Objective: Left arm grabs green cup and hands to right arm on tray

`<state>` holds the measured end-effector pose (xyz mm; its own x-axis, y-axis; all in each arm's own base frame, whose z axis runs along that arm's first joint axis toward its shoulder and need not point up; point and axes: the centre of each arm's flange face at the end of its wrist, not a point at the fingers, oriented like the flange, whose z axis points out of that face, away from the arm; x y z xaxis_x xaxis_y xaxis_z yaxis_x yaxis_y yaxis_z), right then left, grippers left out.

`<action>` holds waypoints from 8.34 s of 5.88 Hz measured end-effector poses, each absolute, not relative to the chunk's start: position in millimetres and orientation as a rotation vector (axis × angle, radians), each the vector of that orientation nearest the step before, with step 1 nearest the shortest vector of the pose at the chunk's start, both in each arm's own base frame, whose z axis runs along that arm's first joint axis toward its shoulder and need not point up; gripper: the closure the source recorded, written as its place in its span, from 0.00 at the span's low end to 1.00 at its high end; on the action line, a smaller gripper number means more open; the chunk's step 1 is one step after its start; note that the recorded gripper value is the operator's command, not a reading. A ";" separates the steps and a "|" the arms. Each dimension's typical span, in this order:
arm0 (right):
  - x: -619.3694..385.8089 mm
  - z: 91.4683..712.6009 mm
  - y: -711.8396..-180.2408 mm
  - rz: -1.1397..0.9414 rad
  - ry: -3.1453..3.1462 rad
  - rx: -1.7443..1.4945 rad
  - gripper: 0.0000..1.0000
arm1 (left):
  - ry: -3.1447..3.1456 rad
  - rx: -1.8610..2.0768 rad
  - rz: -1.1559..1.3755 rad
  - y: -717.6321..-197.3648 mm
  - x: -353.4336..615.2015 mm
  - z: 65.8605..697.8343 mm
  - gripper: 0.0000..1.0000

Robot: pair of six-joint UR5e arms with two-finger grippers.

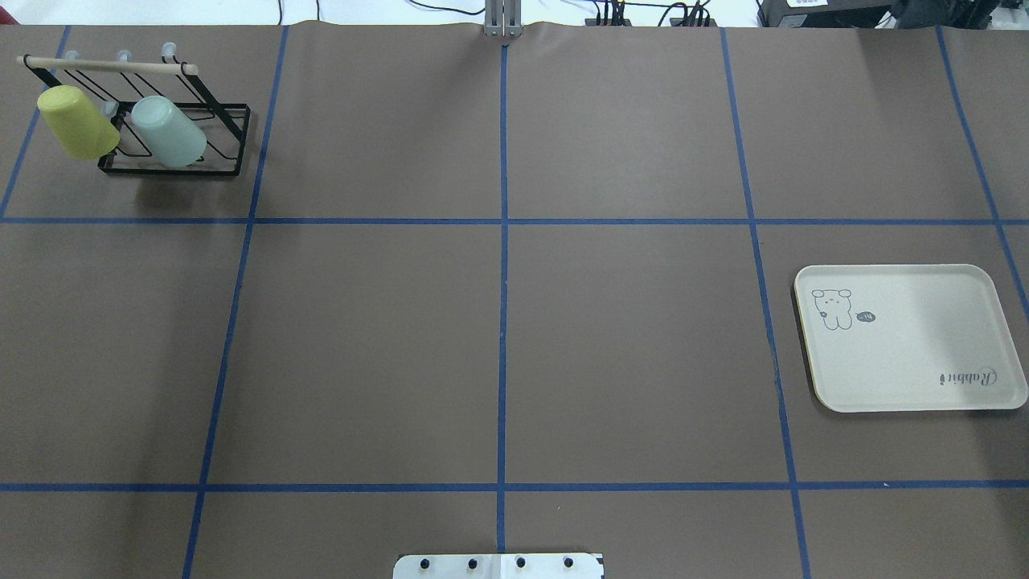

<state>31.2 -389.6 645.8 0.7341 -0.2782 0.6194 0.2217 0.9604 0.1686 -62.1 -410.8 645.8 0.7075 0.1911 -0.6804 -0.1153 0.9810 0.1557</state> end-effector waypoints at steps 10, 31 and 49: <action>21.4 556.0 -454.9 -0.378 -0.715 0.454 0.00 | 0.757 0.441 0.294 -496.2 -60.9 516.6 0.00; 13.1 541.0 -468.9 -0.449 -0.712 0.609 0.00 | 0.748 0.439 0.238 -660.9 243.8 457.8 0.13; -167.1 360.3 -482.2 0.116 -1.375 0.679 0.01 | 1.338 0.430 -0.262 -525.3 226.6 294.1 1.00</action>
